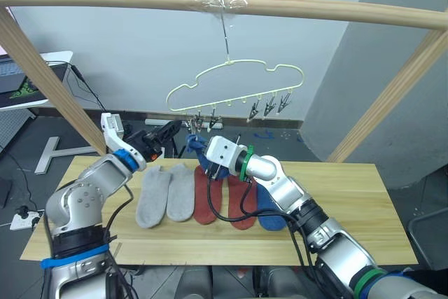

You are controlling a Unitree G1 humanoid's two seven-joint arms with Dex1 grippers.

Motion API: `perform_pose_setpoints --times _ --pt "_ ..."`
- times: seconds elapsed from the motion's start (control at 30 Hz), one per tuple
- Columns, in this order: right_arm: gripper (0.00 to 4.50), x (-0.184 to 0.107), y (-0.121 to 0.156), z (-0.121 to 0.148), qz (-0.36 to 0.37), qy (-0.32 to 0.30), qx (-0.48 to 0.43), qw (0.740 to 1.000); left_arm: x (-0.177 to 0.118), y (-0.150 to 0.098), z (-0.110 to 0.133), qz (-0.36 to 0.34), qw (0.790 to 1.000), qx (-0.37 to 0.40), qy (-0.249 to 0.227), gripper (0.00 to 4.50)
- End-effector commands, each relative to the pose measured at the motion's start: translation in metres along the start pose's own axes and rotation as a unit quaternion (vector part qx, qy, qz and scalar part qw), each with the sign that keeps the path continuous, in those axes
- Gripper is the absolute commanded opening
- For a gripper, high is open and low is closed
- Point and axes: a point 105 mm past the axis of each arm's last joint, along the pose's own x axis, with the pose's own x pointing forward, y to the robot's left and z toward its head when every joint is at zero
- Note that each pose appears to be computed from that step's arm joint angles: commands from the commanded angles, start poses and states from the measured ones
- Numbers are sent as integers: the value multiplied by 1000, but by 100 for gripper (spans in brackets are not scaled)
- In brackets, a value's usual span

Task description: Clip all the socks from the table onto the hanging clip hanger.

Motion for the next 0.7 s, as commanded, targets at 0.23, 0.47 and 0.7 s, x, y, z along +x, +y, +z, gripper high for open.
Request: perform_pose_setpoints --times 0.23,0.47,0.7 --pt "392 -16 -10 5 -25 -16 67 997 -7 -47 0 -64 990 123 -4 372" --pt "449 -82 -32 -12 -87 5 97 992 8 -57 -26 -46 955 289 -43 372" --pt "450 -125 -50 -4 -118 -6 107 987 37 -50 -38 15 940 325 -100 228"
